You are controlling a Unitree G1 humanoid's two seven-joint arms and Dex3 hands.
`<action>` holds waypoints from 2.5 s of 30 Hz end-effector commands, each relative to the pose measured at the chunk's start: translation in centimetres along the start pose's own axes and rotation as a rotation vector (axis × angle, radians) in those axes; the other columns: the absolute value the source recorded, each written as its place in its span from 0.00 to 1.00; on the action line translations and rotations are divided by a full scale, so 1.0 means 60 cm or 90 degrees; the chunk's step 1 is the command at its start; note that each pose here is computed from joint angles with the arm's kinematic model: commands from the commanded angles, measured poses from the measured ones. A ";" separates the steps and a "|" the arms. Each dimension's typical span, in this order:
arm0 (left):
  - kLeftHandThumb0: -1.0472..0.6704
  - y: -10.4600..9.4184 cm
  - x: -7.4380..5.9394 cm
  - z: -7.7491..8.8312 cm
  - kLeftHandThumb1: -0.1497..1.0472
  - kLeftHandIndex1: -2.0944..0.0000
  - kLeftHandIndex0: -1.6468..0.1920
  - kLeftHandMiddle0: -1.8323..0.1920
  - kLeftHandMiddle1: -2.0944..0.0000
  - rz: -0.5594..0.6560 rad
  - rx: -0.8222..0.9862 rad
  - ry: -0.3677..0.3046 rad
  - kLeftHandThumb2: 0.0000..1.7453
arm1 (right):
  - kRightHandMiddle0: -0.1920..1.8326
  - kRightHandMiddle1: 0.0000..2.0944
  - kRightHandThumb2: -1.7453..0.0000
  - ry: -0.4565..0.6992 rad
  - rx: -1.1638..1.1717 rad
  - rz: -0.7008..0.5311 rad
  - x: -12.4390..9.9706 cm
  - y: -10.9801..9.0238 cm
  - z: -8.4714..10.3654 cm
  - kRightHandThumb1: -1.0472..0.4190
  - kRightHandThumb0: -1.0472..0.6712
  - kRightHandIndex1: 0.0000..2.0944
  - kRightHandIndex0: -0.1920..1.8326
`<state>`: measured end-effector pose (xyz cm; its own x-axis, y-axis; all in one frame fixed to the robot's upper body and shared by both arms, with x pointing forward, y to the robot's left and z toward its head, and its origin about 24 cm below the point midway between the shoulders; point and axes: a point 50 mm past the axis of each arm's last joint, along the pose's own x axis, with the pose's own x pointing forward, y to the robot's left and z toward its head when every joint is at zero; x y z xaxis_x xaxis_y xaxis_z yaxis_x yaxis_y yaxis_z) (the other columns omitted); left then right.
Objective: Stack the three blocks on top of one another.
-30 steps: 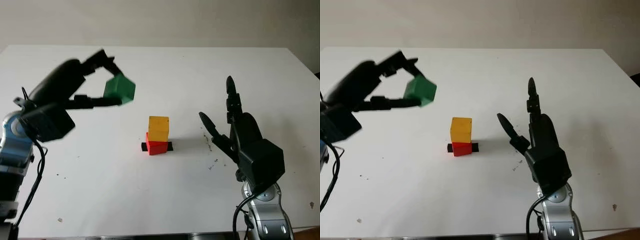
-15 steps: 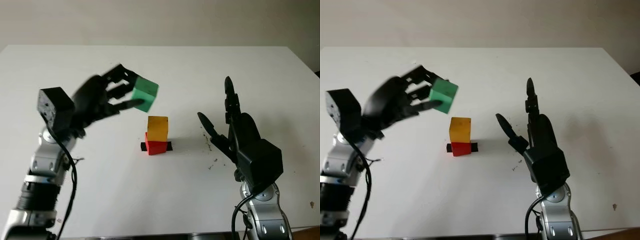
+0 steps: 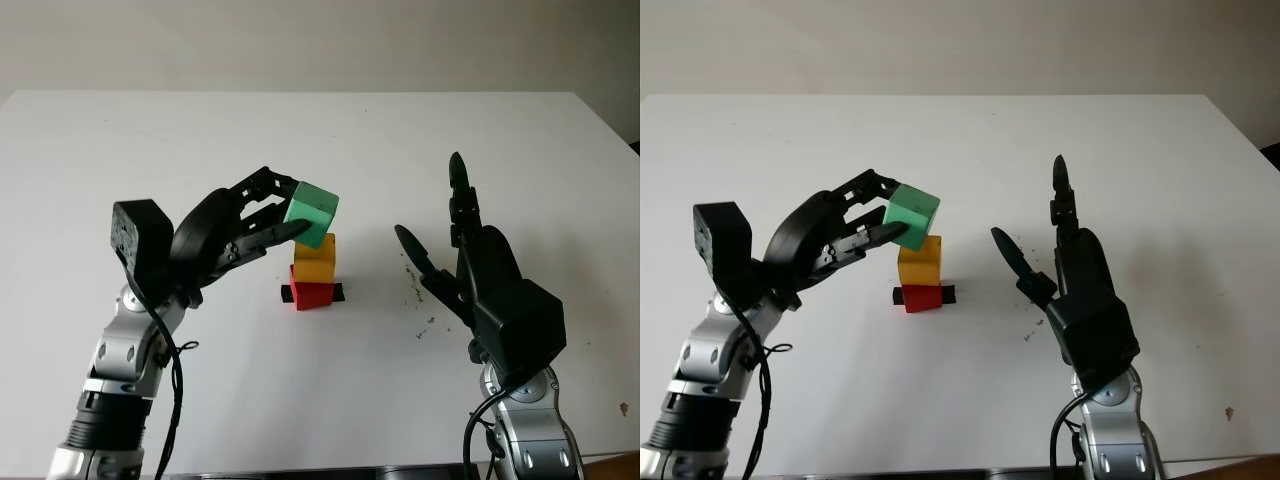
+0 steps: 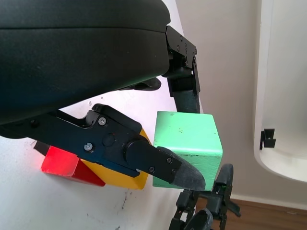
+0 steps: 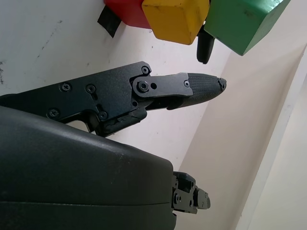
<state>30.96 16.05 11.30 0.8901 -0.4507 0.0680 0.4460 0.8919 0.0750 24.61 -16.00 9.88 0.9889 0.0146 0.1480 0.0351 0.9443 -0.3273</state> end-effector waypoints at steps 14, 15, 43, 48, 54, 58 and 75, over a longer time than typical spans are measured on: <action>0.29 -0.014 0.012 0.000 1.00 0.30 0.69 0.76 0.97 0.051 0.033 -0.062 0.06 | 0.03 0.02 0.83 -0.010 0.004 -0.002 0.000 -0.006 0.000 0.00 0.24 0.02 0.00; 0.29 -0.015 0.013 -0.001 1.00 0.30 0.69 0.76 0.97 0.052 0.036 -0.062 0.06 | 0.03 0.02 0.83 -0.010 0.005 -0.002 0.000 -0.006 0.000 0.00 0.24 0.02 0.00; 0.29 -0.021 0.004 -0.030 1.00 0.32 0.68 0.78 0.98 0.014 0.052 -0.055 0.07 | 0.03 0.03 0.83 -0.009 0.006 0.000 -0.003 -0.007 0.001 0.00 0.25 0.02 0.00; 0.28 -0.020 0.001 -0.033 1.00 0.31 0.68 0.78 0.98 0.015 0.045 -0.047 0.06 | 0.03 0.02 0.82 -0.011 0.002 0.000 -0.002 -0.006 0.001 0.00 0.25 0.02 0.00; 0.29 -0.020 -0.001 -0.034 1.00 0.29 0.70 0.78 0.98 0.015 0.039 -0.046 0.06 | 0.04 0.03 0.83 -0.009 0.003 -0.002 -0.003 -0.007 0.001 0.00 0.24 0.02 0.00; 0.29 -0.018 -0.002 -0.035 1.00 0.29 0.70 0.78 0.98 0.020 0.034 -0.039 0.05 | 0.04 0.03 0.83 -0.008 0.003 -0.001 -0.003 -0.007 0.001 0.00 0.24 0.02 0.00; 0.26 -0.019 -0.006 -0.032 0.93 0.33 0.65 0.78 0.98 0.027 0.016 -0.026 0.02 | 0.04 0.03 0.83 -0.011 0.000 0.003 -0.001 -0.007 0.000 0.00 0.25 0.02 0.00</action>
<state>30.53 15.20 9.18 0.9042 -0.4136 0.1065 0.4058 0.9097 0.0875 24.47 -16.20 9.66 0.9899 0.0244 0.1394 0.0218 0.9471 -0.3203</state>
